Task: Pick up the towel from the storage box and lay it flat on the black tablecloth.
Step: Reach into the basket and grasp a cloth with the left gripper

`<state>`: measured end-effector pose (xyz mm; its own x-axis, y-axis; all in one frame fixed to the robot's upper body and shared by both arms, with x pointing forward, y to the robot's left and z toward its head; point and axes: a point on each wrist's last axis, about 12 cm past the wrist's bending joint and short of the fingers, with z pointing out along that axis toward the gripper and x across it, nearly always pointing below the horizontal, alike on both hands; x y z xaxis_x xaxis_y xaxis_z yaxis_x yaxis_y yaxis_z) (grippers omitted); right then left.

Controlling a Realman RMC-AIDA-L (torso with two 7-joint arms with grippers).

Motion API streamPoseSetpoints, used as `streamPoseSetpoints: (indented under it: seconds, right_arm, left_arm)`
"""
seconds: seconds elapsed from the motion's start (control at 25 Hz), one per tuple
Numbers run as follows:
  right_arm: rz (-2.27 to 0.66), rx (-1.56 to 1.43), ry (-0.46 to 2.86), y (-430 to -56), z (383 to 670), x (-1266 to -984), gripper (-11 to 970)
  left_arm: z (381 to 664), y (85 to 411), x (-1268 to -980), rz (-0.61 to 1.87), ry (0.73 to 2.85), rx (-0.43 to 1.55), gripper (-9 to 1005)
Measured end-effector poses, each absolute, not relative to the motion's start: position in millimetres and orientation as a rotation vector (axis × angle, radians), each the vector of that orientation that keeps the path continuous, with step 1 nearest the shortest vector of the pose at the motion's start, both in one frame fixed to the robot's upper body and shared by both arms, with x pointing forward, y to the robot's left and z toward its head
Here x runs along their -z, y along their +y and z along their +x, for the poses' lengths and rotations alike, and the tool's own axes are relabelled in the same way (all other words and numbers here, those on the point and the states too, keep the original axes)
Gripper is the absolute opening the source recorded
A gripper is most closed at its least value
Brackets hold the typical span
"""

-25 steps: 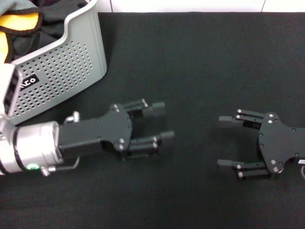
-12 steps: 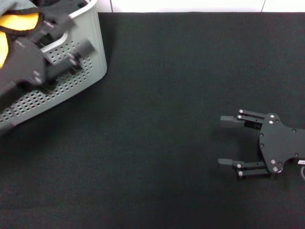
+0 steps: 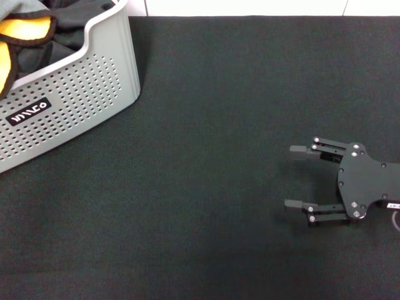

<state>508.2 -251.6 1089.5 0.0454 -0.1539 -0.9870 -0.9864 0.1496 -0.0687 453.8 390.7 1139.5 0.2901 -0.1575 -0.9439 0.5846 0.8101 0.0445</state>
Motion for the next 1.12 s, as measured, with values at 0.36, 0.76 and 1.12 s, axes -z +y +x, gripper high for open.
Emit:
streamPoseSetpoints:
  seconds: [0.36,0.76,1.12]
  right_arm:
    - [-1.209,-0.927,1.339,-252.2,517.0,-1092.6,853]
    - [-1.194,-0.92,1.334,-248.8,522.7,-1094.0,854]
    - [-1.19,-0.918,1.333,-249.3,523.0,-1094.3,854]
  left_arm:
    - [443.8,418.5,-1137.6,0.412,1.321,0.317,768]
    - [458.5,427.5,-1134.7,0.389,1.374,0.18,767]
    - [449.7,431.3,-1125.3,0.378,1.426,0.17,766]
